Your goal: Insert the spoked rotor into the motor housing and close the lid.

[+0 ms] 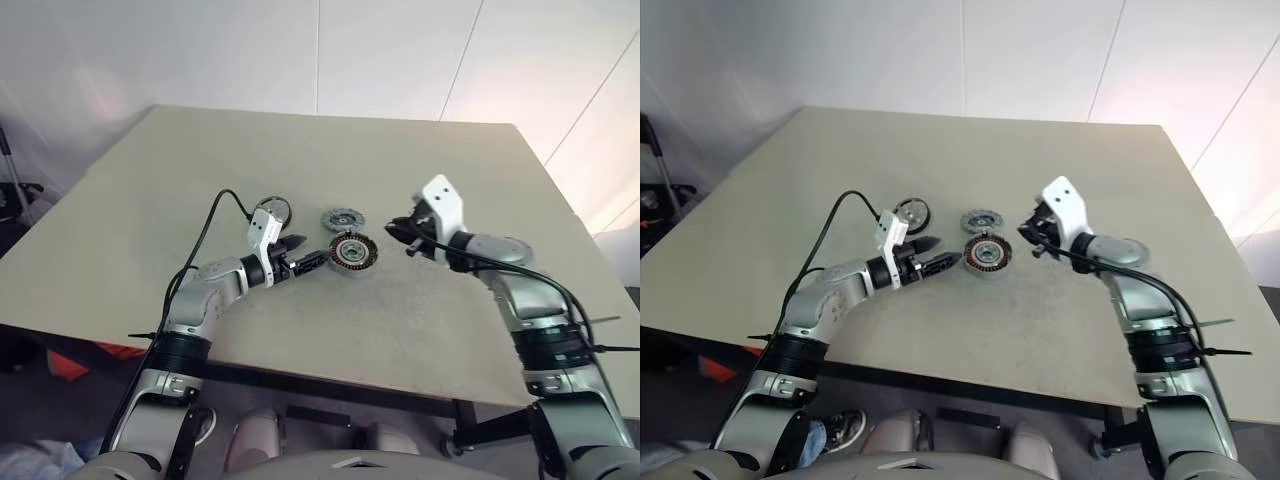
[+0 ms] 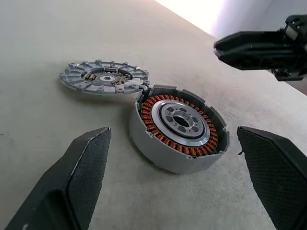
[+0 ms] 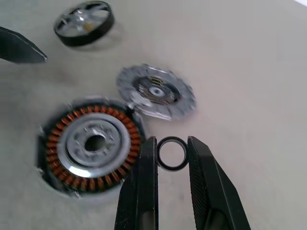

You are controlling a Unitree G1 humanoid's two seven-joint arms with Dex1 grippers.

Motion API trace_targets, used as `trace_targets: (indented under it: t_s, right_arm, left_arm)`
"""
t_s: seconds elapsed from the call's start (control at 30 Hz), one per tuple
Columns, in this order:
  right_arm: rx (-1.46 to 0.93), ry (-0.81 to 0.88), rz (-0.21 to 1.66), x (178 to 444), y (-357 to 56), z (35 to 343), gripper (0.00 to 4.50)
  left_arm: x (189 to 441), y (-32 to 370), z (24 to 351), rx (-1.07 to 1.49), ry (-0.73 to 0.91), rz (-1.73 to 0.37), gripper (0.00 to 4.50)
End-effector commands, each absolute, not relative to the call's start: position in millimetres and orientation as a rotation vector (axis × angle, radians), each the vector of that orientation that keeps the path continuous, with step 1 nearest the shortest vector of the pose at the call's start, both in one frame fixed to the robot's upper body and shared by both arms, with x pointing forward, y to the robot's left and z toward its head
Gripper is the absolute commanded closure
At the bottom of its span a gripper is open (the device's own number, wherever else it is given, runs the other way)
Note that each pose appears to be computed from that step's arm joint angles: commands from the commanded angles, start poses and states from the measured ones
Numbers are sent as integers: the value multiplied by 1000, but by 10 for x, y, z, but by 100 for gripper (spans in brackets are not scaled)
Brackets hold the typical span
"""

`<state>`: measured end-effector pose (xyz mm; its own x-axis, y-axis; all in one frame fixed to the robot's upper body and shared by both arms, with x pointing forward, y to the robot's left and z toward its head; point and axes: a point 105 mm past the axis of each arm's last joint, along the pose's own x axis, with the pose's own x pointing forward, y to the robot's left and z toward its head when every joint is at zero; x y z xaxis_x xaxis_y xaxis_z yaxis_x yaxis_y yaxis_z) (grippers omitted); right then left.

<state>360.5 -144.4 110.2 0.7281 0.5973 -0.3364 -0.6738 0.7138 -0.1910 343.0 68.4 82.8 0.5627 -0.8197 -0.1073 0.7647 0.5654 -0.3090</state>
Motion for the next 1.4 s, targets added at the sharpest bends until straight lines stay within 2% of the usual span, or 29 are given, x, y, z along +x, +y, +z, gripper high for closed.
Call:
trace_targets:
  t_s: [0.03, 0.23, 0.77, 0.93, 0.97, 1.03, 1.4]
  right_arm:
    - [-326, 250, 719, 3673, -1296, 1136, 394]
    - [-310, 278, 802, 3587, -1070, 1014, 394]
    - [-286, 356, 827, 3484, -973, 740, 394]
    - [-260, 333, 828, 3510, -967, 810, 394]
    - [-263, 317, 824, 3520, -966, 843, 320]
    - [-260, 286, 814, 3546, -967, 914, 262]
    - [-263, 248, 790, 3574, -1022, 1035, 262]
  left_arm:
    - [3475, 682, 989, -213, 192, -950, 0]
    - [3499, 804, 974, -199, 193, -911, 0]
    - [3528, 861, 947, -178, 202, -892, 0]
    - [3521, 864, 938, -175, 206, -892, 0]
    - [3520, 865, 935, -175, 207, -891, 0]
    - [3520, 865, 931, -175, 208, -891, 0]
    - [3514, 834, 913, -175, 215, -897, 0]
